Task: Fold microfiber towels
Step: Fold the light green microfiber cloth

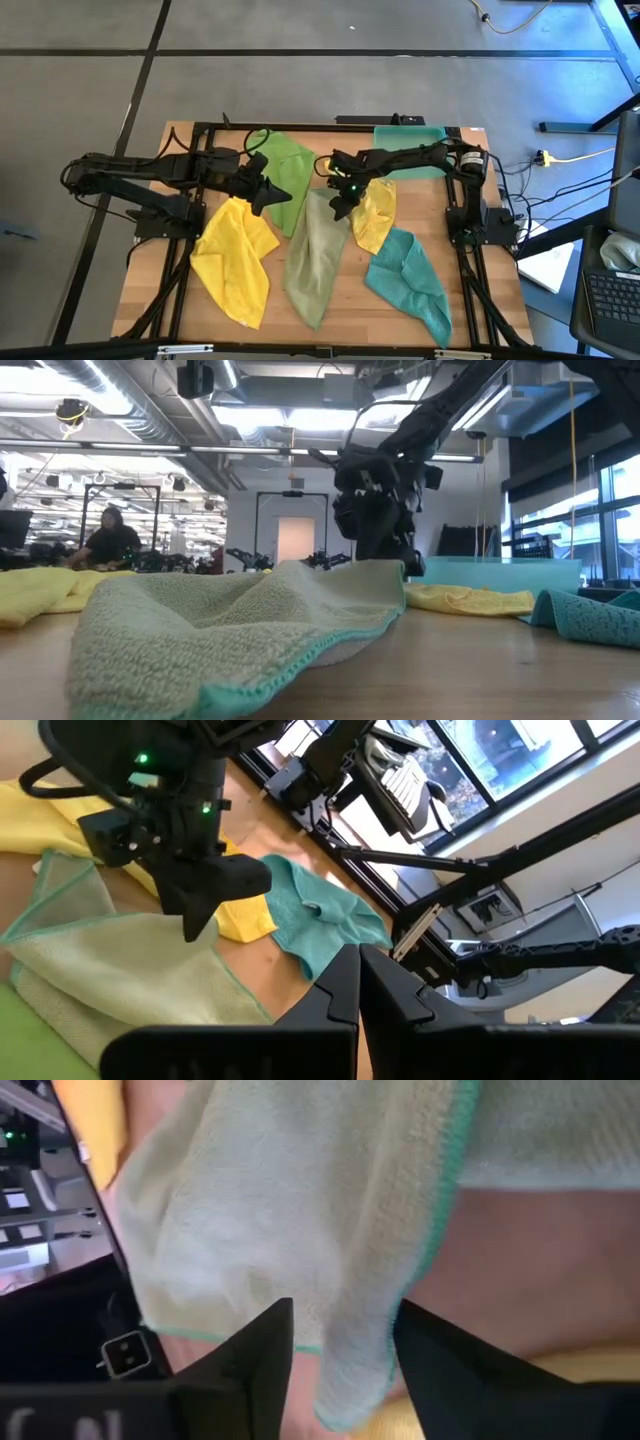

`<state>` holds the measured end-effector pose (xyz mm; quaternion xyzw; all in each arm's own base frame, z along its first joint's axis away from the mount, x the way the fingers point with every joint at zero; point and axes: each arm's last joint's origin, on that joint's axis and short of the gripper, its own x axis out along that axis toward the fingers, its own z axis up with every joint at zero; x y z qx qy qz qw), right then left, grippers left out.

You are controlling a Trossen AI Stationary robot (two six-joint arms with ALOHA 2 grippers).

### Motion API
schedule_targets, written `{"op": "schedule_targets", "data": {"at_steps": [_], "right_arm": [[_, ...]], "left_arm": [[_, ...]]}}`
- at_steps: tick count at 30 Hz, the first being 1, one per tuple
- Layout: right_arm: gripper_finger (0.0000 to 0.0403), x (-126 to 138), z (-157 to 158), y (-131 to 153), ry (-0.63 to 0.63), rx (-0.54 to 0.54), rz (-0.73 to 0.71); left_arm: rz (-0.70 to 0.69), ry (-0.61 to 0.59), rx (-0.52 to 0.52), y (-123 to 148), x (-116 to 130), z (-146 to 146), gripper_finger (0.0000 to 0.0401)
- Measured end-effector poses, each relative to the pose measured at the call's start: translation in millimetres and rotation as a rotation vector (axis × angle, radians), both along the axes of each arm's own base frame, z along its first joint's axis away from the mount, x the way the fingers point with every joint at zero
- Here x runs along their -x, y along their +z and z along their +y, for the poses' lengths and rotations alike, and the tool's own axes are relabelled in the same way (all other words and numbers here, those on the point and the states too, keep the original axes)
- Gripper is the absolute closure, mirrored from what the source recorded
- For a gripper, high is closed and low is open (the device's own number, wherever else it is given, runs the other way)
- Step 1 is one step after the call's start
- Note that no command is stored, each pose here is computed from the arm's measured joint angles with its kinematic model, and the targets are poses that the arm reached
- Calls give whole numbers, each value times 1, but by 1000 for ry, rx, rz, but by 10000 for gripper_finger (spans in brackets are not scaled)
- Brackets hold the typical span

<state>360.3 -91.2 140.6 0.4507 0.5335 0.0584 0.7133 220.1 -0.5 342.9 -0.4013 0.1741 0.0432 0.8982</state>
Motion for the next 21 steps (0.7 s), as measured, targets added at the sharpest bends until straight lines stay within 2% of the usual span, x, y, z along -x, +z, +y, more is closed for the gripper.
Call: {"op": "schedule_targets", "data": {"at_steps": [10, 17, 21], "right_arm": [[280, 6, 0, 20, 44, 3, -62], [288, 4, 12, 20, 89, 10, -67], [288, 4, 17, 19, 92, 65, -42]], "left_arm": [[-2, 7, 0, 0, 0, 0, 401], [-1, 8, 2, 0, 0, 0, 401], [-1, 8, 2, 0, 0, 0, 401]]}}
